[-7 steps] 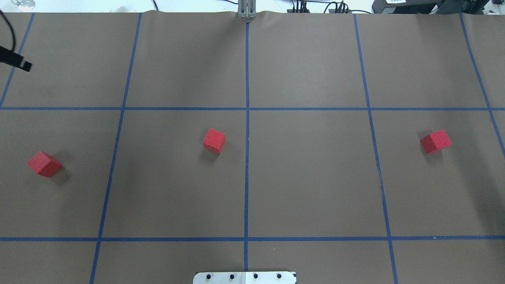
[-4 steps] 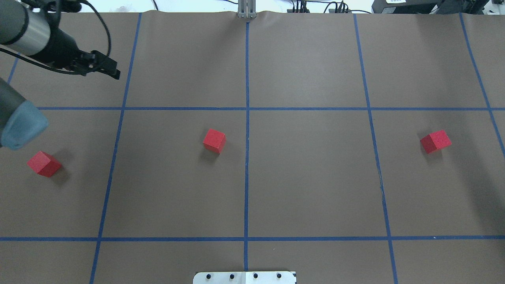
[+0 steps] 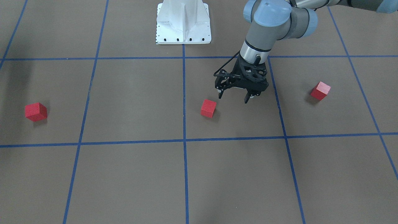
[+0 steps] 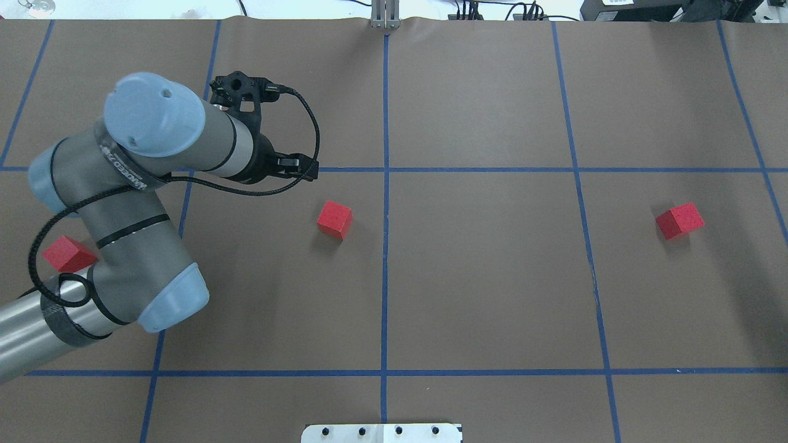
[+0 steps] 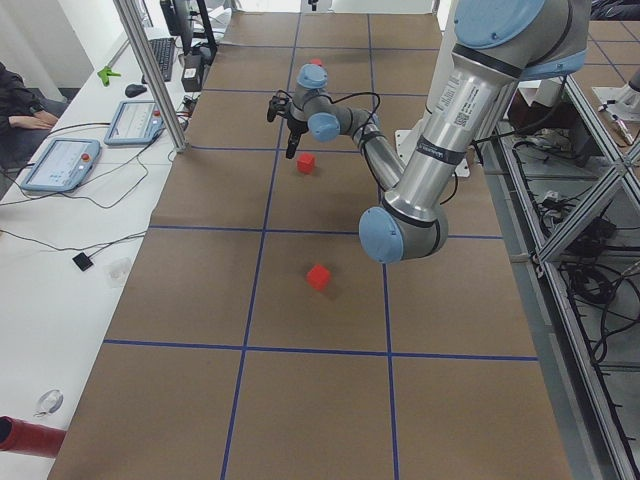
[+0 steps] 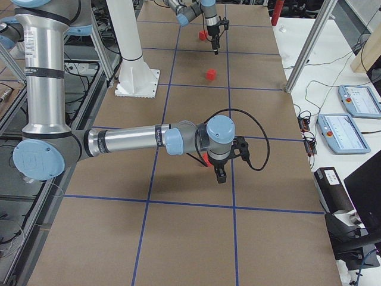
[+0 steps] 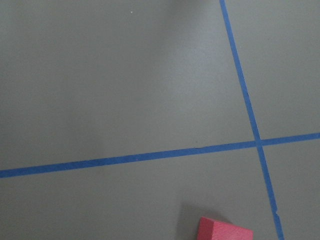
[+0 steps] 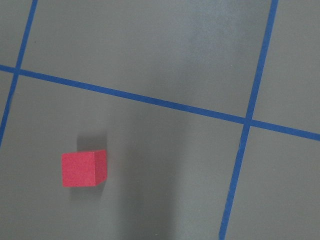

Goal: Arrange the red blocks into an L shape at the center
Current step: 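Reach the left gripper toward the central red cube, then grasp the central red cube with the left gripper, then slide the red cube slightly farther and set it down, open left gripper, then withdraw the left gripper while the right gripper grasps the far-side red cube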

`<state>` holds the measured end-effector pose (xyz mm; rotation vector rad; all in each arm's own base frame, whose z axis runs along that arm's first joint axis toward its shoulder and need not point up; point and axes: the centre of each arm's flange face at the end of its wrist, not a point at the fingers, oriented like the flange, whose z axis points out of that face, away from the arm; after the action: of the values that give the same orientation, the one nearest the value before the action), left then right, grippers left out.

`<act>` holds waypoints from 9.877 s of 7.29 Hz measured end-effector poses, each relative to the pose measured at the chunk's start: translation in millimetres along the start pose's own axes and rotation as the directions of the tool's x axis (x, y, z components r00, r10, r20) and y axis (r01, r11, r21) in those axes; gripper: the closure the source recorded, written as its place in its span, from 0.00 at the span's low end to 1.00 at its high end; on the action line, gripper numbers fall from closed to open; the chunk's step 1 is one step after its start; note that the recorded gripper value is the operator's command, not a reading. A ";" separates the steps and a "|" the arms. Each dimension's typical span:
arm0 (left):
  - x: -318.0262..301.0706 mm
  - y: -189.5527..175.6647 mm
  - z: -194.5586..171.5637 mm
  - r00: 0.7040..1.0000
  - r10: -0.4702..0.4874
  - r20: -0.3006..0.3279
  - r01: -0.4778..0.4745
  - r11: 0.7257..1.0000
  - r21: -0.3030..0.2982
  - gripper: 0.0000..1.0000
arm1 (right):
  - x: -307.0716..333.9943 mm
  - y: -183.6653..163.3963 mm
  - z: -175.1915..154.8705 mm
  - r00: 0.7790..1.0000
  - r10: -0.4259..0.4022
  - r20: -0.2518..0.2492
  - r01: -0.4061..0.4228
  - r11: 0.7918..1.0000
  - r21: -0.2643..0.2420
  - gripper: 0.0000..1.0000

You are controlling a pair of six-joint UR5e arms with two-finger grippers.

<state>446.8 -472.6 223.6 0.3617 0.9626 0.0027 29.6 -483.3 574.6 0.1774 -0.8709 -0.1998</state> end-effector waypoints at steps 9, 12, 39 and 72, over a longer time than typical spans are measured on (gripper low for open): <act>46.4 40.2 104.6 0.999 0.042 0.020 -0.042 0.999 -0.007 0.00 | 7.0 2.1 6.8 1.000 0.014 0.006 -0.014 1.000 -0.011 0.01; 50.5 51.5 110.3 0.999 0.049 0.020 -0.048 0.999 -0.025 0.02 | 8.0 2.5 7.2 1.000 0.015 0.007 -0.015 1.000 -0.012 0.01; 144.6 -12.7 132.2 0.988 -0.078 0.133 0.085 0.995 -0.048 0.96 | 5.0 -8.0 3.8 1.000 0.007 0.004 -0.007 1.000 -0.003 0.01; -157.9 -28.9 -36.6 0.992 -0.086 0.089 0.090 0.995 -0.035 0.00 | -152.2 -17.4 212.2 0.998 -0.029 -0.058 0.018 0.982 -0.185 1.00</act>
<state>322.0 -514.2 322.5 0.2807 0.8898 -0.0737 -231.5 -478.2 592.1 0.0200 -0.7853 -0.2944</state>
